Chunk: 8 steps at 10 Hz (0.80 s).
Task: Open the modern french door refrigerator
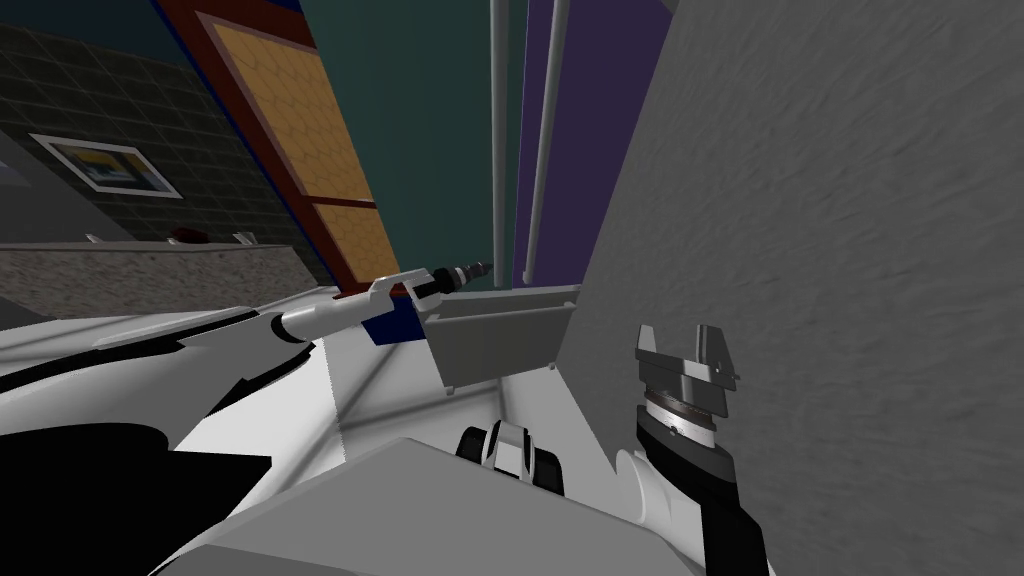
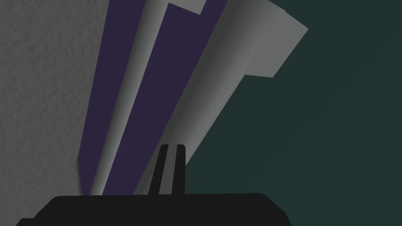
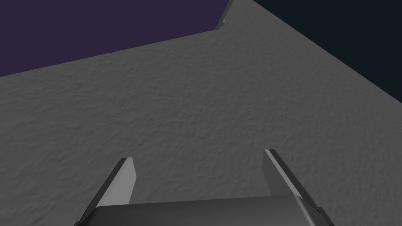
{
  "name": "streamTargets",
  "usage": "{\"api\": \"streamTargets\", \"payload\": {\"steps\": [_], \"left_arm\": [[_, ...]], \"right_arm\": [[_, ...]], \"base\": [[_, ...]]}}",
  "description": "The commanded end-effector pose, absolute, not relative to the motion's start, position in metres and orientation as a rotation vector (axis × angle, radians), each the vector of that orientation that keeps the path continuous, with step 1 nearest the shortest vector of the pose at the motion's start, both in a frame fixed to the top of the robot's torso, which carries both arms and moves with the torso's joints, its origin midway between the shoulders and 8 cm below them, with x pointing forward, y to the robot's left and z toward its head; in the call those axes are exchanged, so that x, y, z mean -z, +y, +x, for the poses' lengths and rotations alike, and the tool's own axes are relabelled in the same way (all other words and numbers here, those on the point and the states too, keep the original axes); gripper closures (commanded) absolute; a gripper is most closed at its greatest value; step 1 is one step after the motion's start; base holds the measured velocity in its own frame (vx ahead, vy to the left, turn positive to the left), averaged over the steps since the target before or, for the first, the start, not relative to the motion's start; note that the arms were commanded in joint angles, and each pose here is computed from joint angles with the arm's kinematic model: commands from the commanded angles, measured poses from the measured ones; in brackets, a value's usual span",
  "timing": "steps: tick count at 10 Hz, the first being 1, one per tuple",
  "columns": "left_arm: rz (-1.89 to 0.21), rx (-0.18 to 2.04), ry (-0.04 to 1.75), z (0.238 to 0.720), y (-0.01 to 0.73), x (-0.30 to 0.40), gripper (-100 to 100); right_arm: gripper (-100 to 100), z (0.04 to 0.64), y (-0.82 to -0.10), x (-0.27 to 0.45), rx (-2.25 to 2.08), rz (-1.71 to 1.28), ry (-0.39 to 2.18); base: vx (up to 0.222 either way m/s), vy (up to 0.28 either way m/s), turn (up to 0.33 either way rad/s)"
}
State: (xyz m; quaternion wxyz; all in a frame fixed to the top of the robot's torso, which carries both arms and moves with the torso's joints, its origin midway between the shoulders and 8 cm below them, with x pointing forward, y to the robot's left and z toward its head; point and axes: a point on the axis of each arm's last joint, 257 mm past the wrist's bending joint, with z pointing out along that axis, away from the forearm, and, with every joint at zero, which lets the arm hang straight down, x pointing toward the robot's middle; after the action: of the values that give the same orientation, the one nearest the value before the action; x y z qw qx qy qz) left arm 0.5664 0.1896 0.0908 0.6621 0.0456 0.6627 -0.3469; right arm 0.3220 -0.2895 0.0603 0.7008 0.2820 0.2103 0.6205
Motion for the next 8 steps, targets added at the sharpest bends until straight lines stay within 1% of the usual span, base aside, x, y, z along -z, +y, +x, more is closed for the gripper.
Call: {"api": "streamTargets", "payload": {"steps": [1,5,6,7,8], "left_arm": [[0.186,0.870,1.501,0.538,0.149,-0.089,100],[0.304,0.994,1.508,0.492,0.098,-0.089,100],[0.285,0.972,1.506,0.502,0.105,-0.091,100],[0.298,0.980,1.505,0.496,0.101,-0.103,-100],[0.303,0.981,1.504,0.492,0.100,-0.111,-100]], "right_arm": [[0,0.322,-0.290,-0.060,-1.382,0.628,0.468],[0,0.322,-0.290,-0.060,-1.382,0.628,0.468],[0,0.322,-0.290,-0.060,-1.382,0.628,0.468],[0,0.322,-0.290,-0.060,-1.382,0.628,0.468],[0,0.322,-0.290,-0.060,-1.382,0.628,0.468]], "base": [[-0.090,0.155,-0.002],[-0.086,0.179,-0.005],[-0.049,0.074,-0.007],[0.053,0.013,-0.026],[0.104,0.003,-0.033]]}}
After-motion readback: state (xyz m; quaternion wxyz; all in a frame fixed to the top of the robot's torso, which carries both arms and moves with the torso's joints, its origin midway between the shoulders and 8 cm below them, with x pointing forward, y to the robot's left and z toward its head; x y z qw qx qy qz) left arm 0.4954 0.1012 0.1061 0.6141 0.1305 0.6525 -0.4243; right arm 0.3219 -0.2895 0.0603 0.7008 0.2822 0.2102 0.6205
